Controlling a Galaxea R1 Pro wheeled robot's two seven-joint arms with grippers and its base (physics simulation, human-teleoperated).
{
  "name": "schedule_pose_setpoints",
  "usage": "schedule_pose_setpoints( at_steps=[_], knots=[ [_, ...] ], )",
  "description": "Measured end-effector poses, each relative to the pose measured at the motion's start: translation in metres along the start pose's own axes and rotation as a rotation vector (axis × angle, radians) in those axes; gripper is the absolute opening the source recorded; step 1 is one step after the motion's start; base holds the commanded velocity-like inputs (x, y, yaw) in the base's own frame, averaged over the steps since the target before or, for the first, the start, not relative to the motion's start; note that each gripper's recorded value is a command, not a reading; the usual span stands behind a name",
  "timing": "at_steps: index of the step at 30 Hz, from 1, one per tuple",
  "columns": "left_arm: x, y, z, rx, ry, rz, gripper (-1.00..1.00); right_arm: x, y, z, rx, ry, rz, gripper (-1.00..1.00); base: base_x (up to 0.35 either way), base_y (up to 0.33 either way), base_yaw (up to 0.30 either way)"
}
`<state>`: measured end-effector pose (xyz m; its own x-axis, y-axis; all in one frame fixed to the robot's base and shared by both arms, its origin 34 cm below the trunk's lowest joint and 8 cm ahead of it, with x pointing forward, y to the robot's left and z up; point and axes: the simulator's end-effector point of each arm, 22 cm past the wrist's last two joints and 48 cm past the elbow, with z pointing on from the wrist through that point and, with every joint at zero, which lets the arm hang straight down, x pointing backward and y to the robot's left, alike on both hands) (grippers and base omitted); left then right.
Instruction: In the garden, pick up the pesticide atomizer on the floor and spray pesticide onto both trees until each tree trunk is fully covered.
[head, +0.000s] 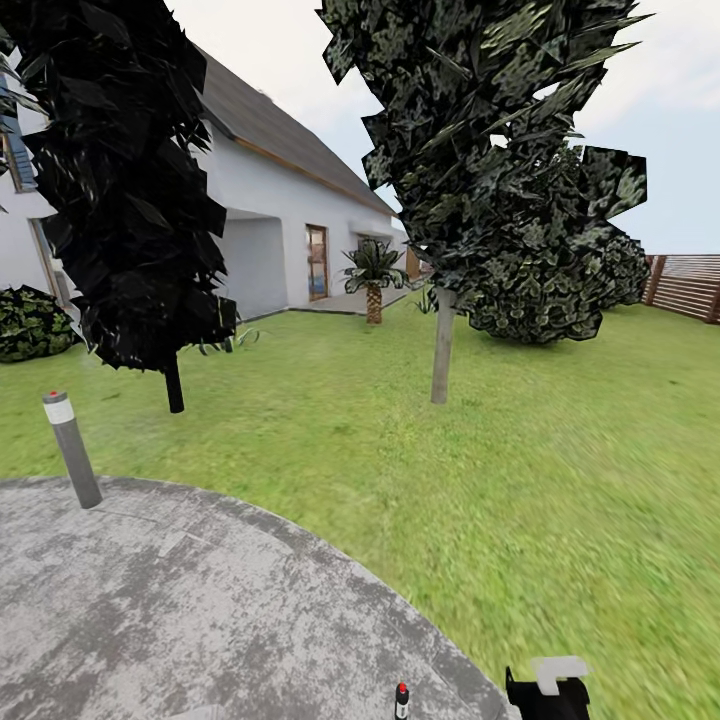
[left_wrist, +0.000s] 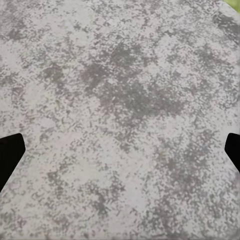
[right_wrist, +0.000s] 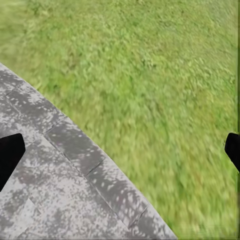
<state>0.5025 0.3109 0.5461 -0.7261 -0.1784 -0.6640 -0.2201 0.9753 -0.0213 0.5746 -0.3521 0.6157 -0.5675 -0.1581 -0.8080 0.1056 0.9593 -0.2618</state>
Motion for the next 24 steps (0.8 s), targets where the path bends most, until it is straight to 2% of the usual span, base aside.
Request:
schedule_pose_setpoints(
  at_steps=[3, 4, 8, 15, 17, 20, 21, 24],
  knots=[
    [0.0, -0.002, 0.0, 0.002, 0.0, 0.0, 1.0, 0.033, -0.031, -0.004, 0.036, 0.066, -0.029, 1.0, 0.0, 0.0, 0.0],
    [0.0, -0.002, 0.0, 0.003, 0.001, -0.001, 1.0, 0.058, -0.053, -0.009, 0.064, 0.118, -0.048, 1.0, 0.0, 0.0, 0.0],
    [0.001, -0.003, 0.0, 0.004, 0.001, -0.002, 1.0, 0.107, -0.095, -0.025, 0.116, 0.227, -0.092, 1.0, 0.0, 0.0, 0.0],
    [-0.002, -0.005, 0.0, 0.006, -0.006, 0.0, 1.0, 0.12, -0.119, -0.033, 0.184, 0.26, -0.113, 1.0, 0.0, 0.0, 0.0],
    [-0.009, -0.01, 0.0, 0.011, -0.02, -0.001, 1.0, 0.121, -0.12, -0.034, 0.189, 0.263, -0.116, 1.0, 0.0, 0.0, 0.0],
    [-0.058, -0.021, 0.001, 0.016, -0.121, -0.012, 1.0, 0.123, -0.12, -0.035, 0.193, 0.267, -0.118, 1.0, 0.0, 0.0, 0.0],
    [-0.083, -0.023, -0.001, 0.009, -0.172, -0.017, 1.0, 0.124, -0.12, -0.036, 0.194, 0.268, -0.119, 1.0, 0.0, 0.0, 0.0],
    [-0.109, -0.027, -0.004, -0.004, -0.23, -0.029, 1.0, 0.124, -0.12, -0.036, 0.194, 0.269, -0.12, 1.0, 0.0, 0.0, 0.0]
  ],
)
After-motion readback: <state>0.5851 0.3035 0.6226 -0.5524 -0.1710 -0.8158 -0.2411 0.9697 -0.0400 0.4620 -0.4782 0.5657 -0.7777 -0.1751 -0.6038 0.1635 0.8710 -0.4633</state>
